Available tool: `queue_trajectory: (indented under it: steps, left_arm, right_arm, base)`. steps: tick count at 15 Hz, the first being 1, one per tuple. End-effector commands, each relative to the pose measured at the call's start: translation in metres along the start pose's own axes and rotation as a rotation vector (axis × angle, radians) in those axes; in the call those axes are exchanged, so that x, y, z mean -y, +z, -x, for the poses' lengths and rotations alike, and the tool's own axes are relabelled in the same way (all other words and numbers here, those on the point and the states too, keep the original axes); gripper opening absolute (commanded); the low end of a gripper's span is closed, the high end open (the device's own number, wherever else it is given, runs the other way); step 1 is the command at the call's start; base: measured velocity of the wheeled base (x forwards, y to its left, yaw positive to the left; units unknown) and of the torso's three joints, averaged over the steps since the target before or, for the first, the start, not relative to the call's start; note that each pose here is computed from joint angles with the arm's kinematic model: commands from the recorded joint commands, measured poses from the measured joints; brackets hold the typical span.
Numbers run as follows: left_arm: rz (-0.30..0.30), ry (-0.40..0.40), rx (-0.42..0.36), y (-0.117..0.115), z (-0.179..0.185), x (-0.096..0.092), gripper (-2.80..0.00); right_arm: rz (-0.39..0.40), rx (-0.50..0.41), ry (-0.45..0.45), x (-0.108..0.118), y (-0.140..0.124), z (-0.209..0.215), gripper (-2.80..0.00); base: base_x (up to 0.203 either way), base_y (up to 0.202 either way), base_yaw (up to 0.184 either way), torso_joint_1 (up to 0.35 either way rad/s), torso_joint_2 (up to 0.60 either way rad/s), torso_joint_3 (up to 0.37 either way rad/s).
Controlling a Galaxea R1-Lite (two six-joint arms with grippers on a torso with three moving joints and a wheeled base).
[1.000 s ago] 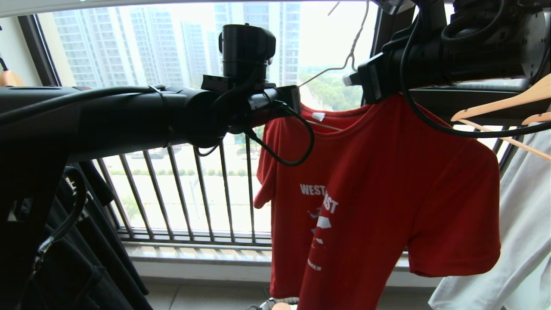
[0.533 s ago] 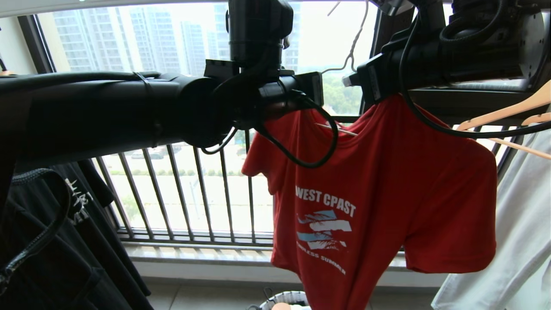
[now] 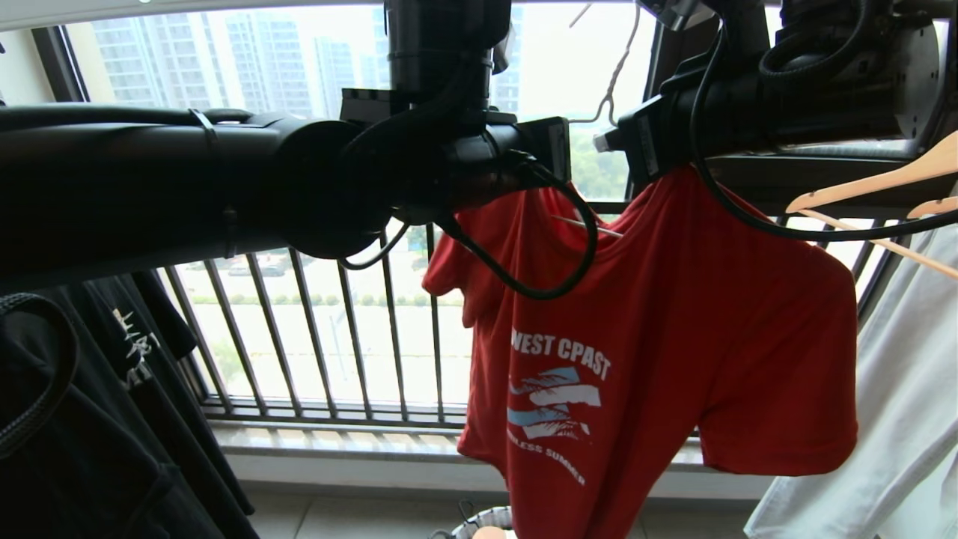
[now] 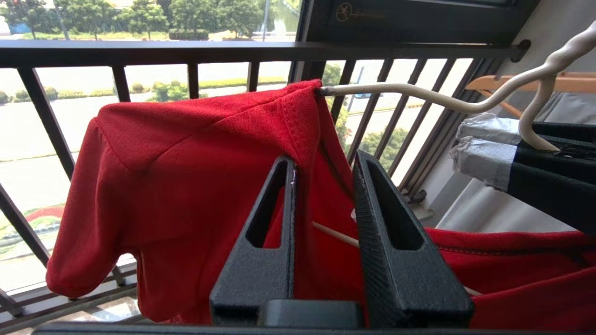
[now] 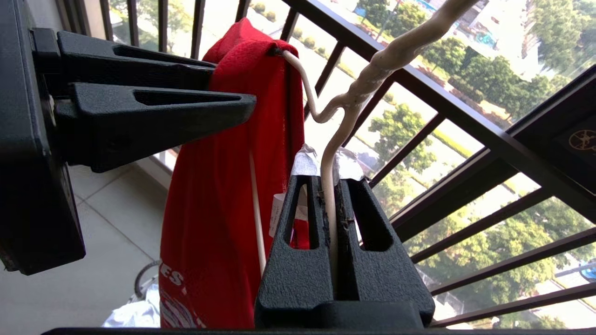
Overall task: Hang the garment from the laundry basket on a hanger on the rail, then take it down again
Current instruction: Take the clothes off the clothes rack
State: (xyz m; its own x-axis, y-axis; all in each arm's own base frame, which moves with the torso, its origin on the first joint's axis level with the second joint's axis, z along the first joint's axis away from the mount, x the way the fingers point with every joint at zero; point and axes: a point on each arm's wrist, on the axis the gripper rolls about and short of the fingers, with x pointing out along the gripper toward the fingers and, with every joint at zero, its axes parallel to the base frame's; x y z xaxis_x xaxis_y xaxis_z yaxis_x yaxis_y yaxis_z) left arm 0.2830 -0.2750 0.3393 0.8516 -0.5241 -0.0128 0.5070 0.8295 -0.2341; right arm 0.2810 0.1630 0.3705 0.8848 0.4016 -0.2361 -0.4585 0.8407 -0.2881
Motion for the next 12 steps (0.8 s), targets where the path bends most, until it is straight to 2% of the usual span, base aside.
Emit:
queue_trajectory:
  steps: [1,6,9,11,12]
  left_arm:
    - [0.003,0.001,0.005,0.002,0.002,0.0,0.0]
    - [0.0,0.006,-0.004,0.004,0.013,-0.003,0.0]
    - [-0.003,0.011,-0.022,0.01,0.046,-0.01,0.0]
    - [0.006,0.008,-0.005,0.02,0.077,-0.015,0.0]
    - [0.012,0.012,0.002,0.024,0.092,-0.02,-2.8]
  right_arm:
    - [0.003,-0.005,0.002,-0.001,-0.001,-0.001,-2.8]
    - [0.001,-0.006,0.004,-0.001,-0.001,-0.001,-2.8]
    - [-0.002,-0.011,0.004,-0.001,-0.002,-0.002,-2.8]
    - [-0.001,-0.012,0.004,-0.001,-0.002,-0.002,-2.8]
    - [-0.003,-0.014,0.004,-0.001,-0.003,-0.002,-2.8]
  base:
    - [0.0,0.0,0.0,0.0,0.0,0.0]
    - [0.0,0.0,0.0,0.0,0.0,0.0]
    - [0.0,0.0,0.0,0.0,0.0,0.0]
    - [0.0,0.0,0.0,0.0,0.0,0.0]
    - [0.0,0.0,0.0,0.0,0.0,0.0]
